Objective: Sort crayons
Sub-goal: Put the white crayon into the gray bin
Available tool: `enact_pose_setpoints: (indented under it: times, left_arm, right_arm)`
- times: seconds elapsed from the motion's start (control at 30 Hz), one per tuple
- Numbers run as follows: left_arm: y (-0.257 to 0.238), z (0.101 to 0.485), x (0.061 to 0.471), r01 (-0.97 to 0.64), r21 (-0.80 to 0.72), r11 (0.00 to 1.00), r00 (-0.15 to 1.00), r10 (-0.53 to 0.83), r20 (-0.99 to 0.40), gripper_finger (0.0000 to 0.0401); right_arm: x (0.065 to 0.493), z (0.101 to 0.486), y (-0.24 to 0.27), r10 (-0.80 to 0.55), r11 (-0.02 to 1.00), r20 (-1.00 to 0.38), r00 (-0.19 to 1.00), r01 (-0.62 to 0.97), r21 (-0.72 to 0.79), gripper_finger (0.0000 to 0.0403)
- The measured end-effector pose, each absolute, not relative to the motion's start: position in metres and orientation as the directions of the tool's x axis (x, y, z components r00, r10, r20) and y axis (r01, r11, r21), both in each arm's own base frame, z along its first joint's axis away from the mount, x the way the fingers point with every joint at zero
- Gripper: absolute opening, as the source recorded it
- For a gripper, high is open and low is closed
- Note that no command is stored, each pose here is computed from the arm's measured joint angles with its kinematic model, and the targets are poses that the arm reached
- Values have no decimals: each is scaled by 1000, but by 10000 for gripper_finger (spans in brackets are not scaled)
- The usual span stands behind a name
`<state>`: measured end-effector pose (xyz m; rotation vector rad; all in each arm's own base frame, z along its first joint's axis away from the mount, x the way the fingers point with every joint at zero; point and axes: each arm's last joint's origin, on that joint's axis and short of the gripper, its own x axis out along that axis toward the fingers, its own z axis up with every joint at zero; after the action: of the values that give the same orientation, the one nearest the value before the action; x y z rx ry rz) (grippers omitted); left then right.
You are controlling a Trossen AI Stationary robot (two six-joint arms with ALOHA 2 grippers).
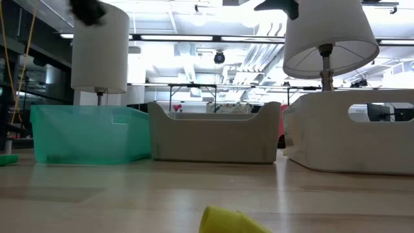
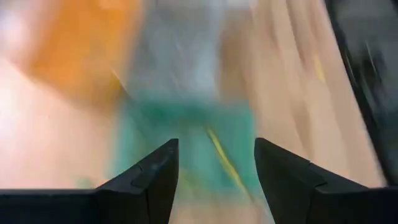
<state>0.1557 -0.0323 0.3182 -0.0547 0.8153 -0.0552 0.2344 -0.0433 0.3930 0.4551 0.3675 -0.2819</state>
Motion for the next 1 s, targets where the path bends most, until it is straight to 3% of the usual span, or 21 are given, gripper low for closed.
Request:
enact_pose_setpoints:
  times: [0.13, 0.23, 0.5, 0.63, 0.83, 1.0]
  left_arm:
    - [-61, 295, 138, 103, -195, 975, 369, -220, -903, 193]
    - [-87, 273, 125, 168, -218, 961, 250, -256, -934, 187]
    - [-126, 202, 89, 140, -226, 964, 226, -253, -941, 172]
    - [-126, 173, 78, 137, -164, 977, 205, -190, -960, 167]
    - [-125, 152, 76, 132, -84, 988, 162, -105, -981, 161]
    - [-136, 143, 82, 135, -90, 987, 178, -113, -978, 160]
  right_arm:
    - [244, 386, -45, -174, 851, -435, 883, 357, 385, 236]
    - [249, 381, -46, -166, 851, -450, 878, 358, 385, 236]
    - [253, 376, -46, -153, 850, -480, 864, 363, 381, 236]
    - [253, 376, -46, -153, 858, -481, 863, 357, 368, 236]
    - [252, 374, -46, -151, 863, -497, 854, 359, 354, 236]
    - [251, 372, -46, -149, 862, -518, 842, 368, 350, 236]
